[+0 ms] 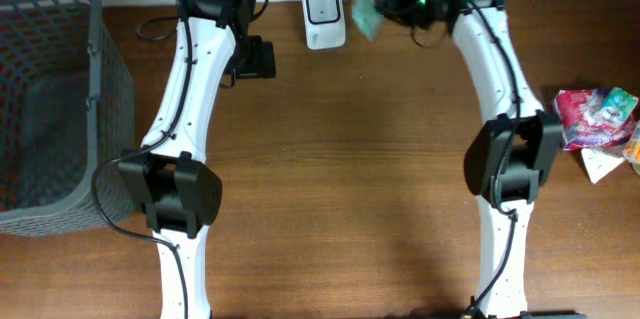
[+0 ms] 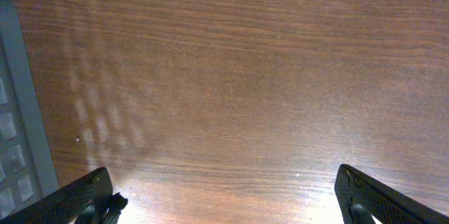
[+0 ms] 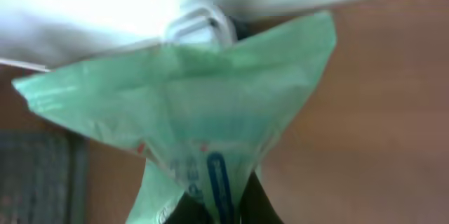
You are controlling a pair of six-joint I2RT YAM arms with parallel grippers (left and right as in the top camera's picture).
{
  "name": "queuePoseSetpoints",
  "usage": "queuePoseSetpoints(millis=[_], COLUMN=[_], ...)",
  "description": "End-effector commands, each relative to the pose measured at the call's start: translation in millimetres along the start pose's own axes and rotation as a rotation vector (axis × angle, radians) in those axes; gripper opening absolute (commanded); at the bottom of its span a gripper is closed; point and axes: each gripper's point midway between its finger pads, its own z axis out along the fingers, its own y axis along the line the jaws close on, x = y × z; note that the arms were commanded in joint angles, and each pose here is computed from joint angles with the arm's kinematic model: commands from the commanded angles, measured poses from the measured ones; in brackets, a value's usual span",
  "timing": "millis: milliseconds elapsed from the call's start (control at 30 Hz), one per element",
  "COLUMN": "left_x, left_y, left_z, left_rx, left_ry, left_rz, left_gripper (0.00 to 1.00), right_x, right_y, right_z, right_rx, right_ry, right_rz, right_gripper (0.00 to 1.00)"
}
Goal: Scan the item barcode
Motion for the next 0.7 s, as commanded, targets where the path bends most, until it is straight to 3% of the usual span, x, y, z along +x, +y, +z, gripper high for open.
queuePoseSetpoints(millis=[0, 67, 200, 467, 667], left_x=[-1.9, -1.9, -1.9, -1.9, -1.9], left_y=[-1.3, -1.3, -1.3, -1.3, -1.4], left_z=[0.7, 0.7, 0.7, 0.7, 0.7], left_rx=[-0.006, -0.006, -0.006, -0.006, -0.006], left_ry=[-0.006, -0.006, -0.006, -0.006, -0.006], left_rz=[-0.006, -0.006, -0.006, -0.006, -0.006], left_gripper=[0.99, 0.99, 0.99, 0.99, 0.99], right_x=[-14.1, -21.3, -22.6, -13.1, -45.8], right_y=[33.7, 40.3, 58.1, 34.4, 56.2], right_z=[20.0, 27.2, 48.1, 70.1, 10.9], right_rx=[0.096, 0.213, 0.259, 0.291, 0.269], right_ry=[-0.148, -0.254, -0.356, -0.335, -0.398], right_rz=[-0.047, -0.086, -0.141, -0.132, -0.122], right_gripper=[0.04, 0.04, 0.04, 0.04, 0.04])
